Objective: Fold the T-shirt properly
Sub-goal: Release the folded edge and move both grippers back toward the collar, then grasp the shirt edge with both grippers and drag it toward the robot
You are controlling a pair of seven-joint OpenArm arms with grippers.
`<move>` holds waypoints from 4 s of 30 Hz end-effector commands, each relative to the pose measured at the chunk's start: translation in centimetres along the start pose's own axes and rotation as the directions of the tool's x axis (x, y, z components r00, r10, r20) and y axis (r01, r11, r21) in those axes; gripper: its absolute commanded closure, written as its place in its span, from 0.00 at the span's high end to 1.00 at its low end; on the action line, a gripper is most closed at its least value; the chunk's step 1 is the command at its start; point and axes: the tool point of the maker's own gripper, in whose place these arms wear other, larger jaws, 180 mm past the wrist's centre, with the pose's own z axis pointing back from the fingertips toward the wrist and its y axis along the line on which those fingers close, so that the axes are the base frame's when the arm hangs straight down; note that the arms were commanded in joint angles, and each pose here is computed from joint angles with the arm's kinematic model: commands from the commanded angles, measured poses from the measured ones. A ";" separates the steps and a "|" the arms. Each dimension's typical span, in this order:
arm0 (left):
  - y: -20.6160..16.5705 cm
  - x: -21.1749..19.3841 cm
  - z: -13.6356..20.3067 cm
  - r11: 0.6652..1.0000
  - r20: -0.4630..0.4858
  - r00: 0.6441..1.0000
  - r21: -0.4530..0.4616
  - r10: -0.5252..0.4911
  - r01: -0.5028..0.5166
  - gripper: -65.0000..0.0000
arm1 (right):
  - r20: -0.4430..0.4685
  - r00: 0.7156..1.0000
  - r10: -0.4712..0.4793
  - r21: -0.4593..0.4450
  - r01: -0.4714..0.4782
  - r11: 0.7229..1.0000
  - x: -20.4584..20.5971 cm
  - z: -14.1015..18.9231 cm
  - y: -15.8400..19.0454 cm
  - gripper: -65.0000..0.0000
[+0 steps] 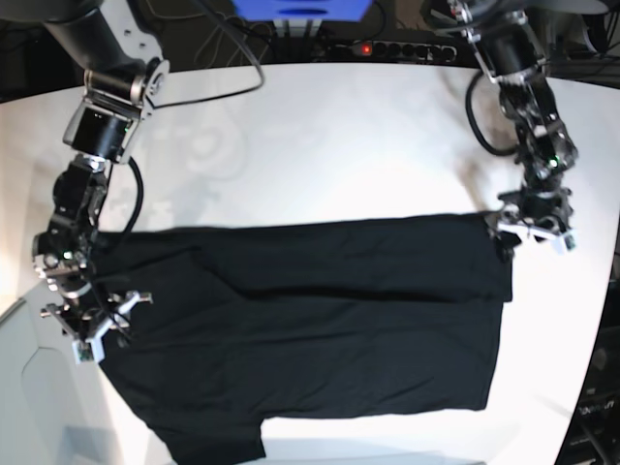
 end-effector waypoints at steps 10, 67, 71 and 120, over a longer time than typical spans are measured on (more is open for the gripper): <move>1.2 -2.3 -0.9 0.999 -0.049 0.998 0.019 0.033 -0.033 0.68 | 0.038 0.997 0.069 -0.044 -0.067 0.997 -0.8 3.3 -0.7 0.44; 2.7 0.6 2.6 0.998 0.041 0.999 0.052 -0.028 0.026 0.02 | -0.177 0.984 -0.011 -0.126 -0.012 0.992 -9.7 6.7 -9.3 0.00; 2.3 2.2 3.1 0.998 0.085 0.996 0.048 -0.039 0.035 0.02 | -0.122 0.992 0.034 -0.162 -0.053 0.985 -5.3 7.0 -10.2 0.00; 9.7 -7.1 12.4 0.969 -0.195 0.981 0.245 0.004 0.045 0.02 | -0.457 0.874 0.162 -0.031 -0.198 0.980 -19.3 17.4 -4.1 0.00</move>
